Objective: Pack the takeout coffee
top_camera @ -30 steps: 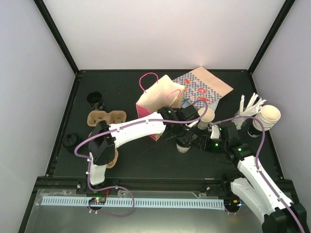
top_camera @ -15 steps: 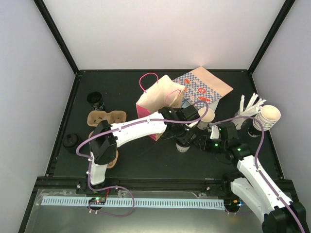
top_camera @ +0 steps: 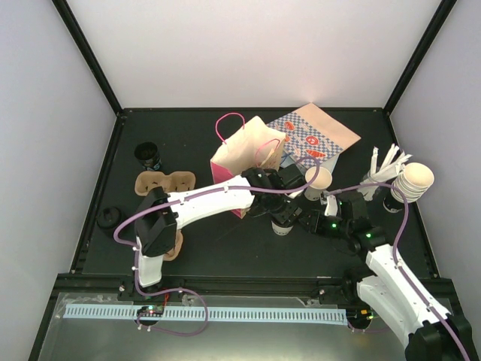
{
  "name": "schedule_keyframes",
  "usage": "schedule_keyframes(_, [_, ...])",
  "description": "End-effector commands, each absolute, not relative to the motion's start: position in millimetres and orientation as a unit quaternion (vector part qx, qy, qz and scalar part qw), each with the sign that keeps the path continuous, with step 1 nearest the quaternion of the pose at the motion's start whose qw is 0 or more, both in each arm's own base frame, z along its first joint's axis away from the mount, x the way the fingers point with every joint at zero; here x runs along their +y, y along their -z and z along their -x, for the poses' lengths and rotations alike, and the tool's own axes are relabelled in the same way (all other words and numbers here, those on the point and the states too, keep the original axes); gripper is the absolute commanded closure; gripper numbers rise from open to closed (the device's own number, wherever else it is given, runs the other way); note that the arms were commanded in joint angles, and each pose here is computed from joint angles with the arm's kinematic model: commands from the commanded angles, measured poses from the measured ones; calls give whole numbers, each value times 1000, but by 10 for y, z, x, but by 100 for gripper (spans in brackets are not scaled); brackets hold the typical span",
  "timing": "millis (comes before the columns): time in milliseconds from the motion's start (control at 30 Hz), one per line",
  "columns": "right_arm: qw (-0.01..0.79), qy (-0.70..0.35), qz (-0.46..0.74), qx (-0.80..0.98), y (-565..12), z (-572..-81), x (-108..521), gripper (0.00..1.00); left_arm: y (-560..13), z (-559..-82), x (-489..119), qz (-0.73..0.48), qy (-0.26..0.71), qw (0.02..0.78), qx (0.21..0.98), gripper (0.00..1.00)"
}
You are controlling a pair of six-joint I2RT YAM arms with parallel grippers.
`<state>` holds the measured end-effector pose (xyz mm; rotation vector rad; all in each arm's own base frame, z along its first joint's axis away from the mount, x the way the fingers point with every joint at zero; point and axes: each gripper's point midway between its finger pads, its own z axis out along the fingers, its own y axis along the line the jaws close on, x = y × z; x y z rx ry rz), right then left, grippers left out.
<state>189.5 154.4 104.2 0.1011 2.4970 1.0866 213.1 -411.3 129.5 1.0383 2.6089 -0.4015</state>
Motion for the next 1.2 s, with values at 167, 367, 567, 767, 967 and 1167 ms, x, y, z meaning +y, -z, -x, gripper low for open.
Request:
schedule_keyframes(167, [88,-251,-108,958,-130,-1353,1134,72,-869,-1970,-4022,-367,120,104,917,32])
schedule_keyframes(367, [93,-220,-99,966,-184,-1384,1128,72,-848,-1958,-4019,-364,123,101,918,32])
schedule_keyframes(567, [137,-240,-74,958,-518,-1589,1219,69,-859,-1959,-4019,-363,123,102,918,32])
schedule_keyframes(767, [205,-301,-26,931,-1150,-1865,1455,60,-898,-1984,-4010,-357,118,107,920,32])
schedule_keyframes(967, [258,-266,-6,929,-1537,-2041,1365,57,-957,-2007,-4031,-354,119,112,921,32])
schedule_keyframes(1167, [267,-251,-8,930,-1575,-2059,1310,56,-1210,-2057,-4102,-354,131,131,916,17])
